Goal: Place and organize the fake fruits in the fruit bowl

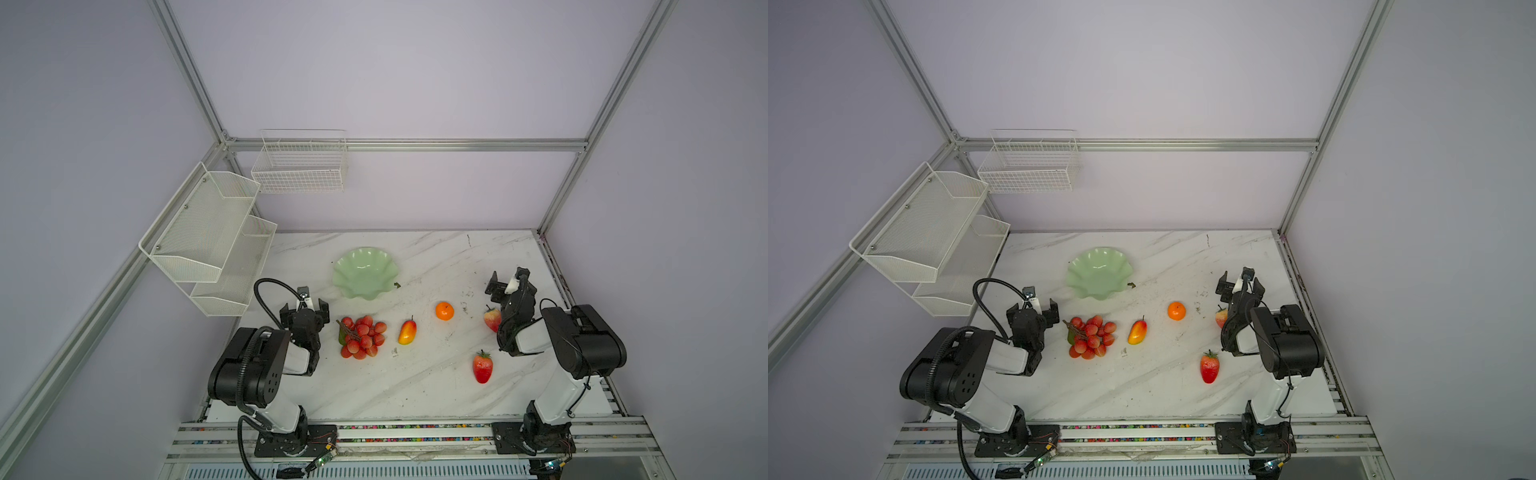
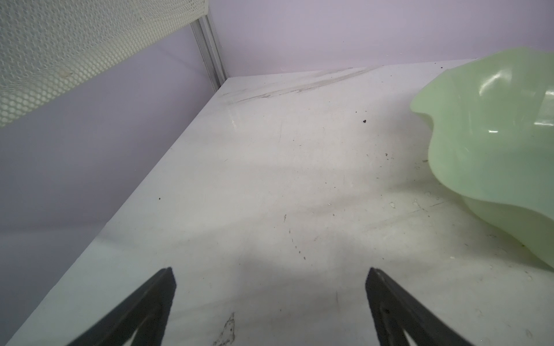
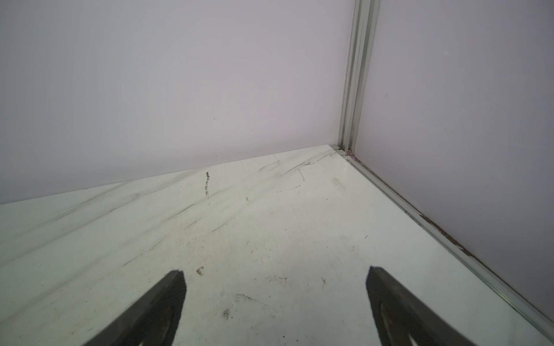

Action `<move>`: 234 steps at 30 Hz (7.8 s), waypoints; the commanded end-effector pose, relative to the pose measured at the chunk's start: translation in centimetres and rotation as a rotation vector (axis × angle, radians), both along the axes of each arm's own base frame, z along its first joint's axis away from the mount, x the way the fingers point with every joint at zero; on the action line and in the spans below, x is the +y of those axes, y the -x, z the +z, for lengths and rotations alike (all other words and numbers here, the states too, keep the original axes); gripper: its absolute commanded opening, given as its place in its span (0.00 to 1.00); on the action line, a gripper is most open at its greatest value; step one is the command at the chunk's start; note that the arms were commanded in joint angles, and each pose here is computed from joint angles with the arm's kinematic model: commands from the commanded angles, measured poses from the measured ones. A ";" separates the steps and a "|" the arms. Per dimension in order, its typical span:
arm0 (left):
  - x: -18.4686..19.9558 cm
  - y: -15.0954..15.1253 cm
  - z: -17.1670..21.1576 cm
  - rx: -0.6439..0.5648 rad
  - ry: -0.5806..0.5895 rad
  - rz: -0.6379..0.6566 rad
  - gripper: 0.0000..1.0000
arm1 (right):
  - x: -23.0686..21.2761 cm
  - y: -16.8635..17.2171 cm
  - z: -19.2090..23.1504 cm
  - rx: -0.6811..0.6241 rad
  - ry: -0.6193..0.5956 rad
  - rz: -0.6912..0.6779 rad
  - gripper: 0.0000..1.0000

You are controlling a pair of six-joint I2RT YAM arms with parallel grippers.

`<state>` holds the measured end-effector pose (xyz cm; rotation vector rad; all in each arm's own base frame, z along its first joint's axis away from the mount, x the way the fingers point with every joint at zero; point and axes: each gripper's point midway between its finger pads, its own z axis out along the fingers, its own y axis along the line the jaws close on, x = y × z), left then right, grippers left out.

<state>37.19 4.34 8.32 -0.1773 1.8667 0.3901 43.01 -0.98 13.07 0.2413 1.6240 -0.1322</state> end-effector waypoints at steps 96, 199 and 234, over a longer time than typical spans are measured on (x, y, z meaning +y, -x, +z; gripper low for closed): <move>-16.7 1.6 26.7 0.057 0.554 -0.626 0.00 | 33.3 12.7 7.4 0.209 -0.192 1.222 0.97; -34.8 5.3 -1.9 0.589 0.074 -0.759 0.85 | 26.5 21.5 2.0 0.385 -0.379 1.216 0.97; -30.1 7.3 3.5 0.576 0.144 -0.924 0.76 | 26.7 19.4 4.6 0.476 -0.489 1.096 0.97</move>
